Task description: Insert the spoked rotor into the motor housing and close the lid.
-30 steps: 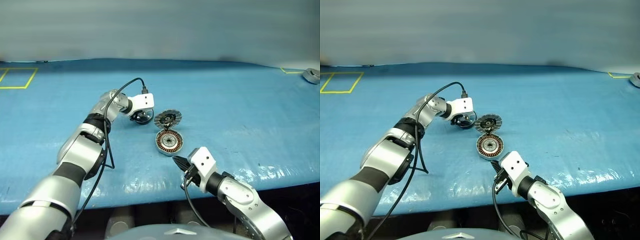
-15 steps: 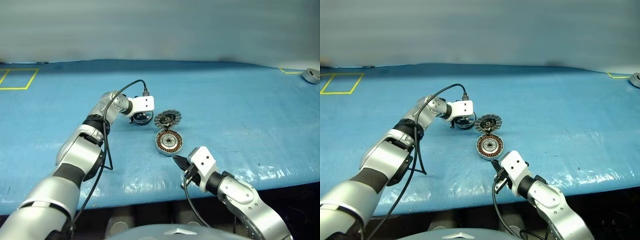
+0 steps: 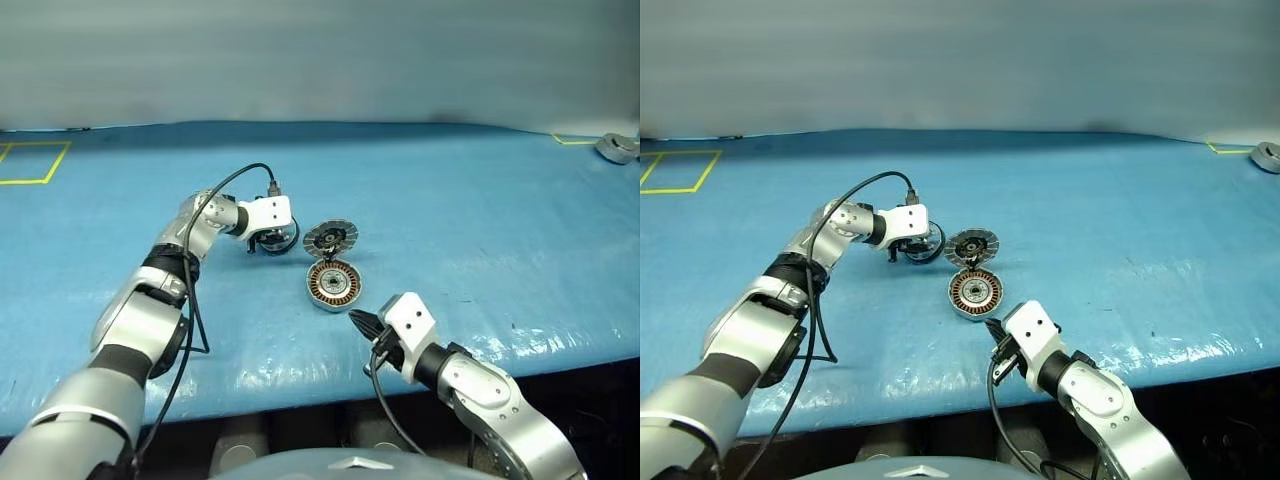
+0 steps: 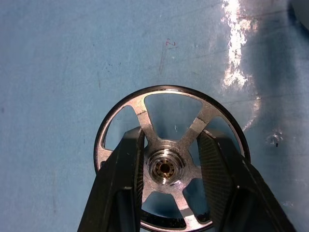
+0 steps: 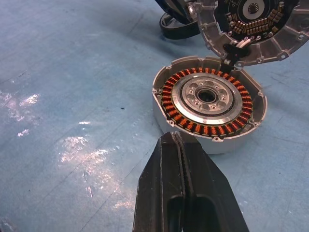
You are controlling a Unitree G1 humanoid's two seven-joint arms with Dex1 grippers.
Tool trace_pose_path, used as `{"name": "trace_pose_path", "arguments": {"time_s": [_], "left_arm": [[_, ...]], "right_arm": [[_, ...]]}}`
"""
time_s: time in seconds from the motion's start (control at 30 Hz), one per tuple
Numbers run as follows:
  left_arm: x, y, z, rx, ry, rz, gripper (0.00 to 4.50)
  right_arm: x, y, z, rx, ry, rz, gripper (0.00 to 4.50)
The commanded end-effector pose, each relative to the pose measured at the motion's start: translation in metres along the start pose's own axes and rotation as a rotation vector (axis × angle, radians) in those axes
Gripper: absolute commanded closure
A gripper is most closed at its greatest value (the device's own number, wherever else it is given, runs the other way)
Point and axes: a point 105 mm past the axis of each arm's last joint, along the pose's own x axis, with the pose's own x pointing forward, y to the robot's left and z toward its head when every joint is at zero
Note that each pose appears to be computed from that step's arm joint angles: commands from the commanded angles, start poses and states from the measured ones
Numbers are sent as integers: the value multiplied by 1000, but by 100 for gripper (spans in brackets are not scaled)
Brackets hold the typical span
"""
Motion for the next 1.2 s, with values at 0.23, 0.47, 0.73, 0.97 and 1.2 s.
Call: {"name": "trace_pose_path", "arguments": {"time_s": [0.23,0.47,0.73,0.97,1.2], "left_arm": [[-35,-42,-6,-220,-222,-38,315],[-52,-87,41,-262,-418,-107,315],[-32,-102,74,-199,-479,-161,315],[-14,-82,92,-264,-538,-87,315],[-5,-80,101,-345,-546,-147,315]], "right_arm": [[-8,-12,15,15,-52,-31,450],[-20,-1,21,56,-86,49,450],[-37,-10,13,25,-64,29,450],[-31,-18,7,53,-72,-47,450],[-27,-12,2,60,-67,-74,450]]}}
